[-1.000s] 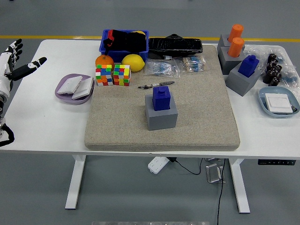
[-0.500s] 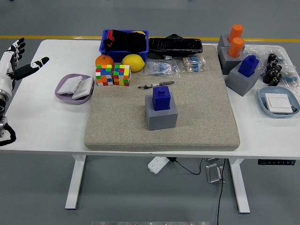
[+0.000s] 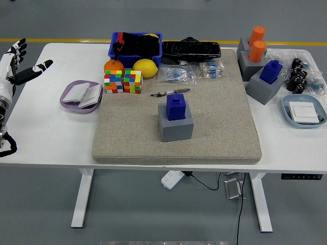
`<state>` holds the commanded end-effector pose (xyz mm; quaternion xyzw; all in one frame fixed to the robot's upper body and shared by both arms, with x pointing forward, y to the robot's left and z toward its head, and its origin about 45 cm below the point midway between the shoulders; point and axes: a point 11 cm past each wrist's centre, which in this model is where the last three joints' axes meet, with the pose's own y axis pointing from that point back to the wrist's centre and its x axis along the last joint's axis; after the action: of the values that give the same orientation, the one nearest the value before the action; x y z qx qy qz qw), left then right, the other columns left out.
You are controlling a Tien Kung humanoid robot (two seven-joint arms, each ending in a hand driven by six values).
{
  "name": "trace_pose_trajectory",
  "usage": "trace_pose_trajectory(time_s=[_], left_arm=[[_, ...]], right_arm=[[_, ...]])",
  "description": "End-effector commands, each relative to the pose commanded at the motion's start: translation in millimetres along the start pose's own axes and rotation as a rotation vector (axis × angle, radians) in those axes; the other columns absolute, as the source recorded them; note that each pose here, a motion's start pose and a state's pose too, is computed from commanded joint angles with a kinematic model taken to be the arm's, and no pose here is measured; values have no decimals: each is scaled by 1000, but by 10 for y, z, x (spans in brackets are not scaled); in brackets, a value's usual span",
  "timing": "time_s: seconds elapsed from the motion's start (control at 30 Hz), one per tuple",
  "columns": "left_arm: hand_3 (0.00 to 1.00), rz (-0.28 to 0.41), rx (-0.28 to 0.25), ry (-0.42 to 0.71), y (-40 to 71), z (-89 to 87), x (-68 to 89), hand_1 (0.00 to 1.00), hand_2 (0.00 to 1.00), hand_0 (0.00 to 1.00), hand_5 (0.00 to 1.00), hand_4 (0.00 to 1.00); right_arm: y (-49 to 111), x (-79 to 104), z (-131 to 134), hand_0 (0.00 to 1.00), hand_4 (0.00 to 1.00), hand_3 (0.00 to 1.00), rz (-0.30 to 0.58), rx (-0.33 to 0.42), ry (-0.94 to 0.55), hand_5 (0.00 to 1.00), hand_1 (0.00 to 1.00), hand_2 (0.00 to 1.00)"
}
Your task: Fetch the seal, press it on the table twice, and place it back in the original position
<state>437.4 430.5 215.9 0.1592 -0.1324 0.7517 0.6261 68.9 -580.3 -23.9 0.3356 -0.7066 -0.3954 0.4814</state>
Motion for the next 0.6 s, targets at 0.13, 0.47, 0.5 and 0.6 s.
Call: trace_pose_trajectory(time_s=[0.13, 0.47, 0.5, 0.6], left_arm=[[998, 1, -5, -1, -11, 24, 8, 984, 991, 965, 308, 966], [998, -1, -8, -9, -14, 37, 18, 984, 991, 964, 304, 963], [998, -2, -7, -10, -13, 35, 19, 984, 991, 962, 302, 961], [998, -3, -7, -13, -12, 35, 24, 984, 991, 962, 302, 961]], right_arm=[[4, 17, -23, 790, 823, 682, 3, 5, 2, 511, 726, 732], [8, 56, -7, 790, 822, 682, 10, 0, 2, 512, 726, 732], [7, 55, -4, 790, 821, 681, 10, 0, 3, 511, 726, 731], [7, 52, -3, 790, 821, 681, 9, -1, 7, 511, 726, 731]])
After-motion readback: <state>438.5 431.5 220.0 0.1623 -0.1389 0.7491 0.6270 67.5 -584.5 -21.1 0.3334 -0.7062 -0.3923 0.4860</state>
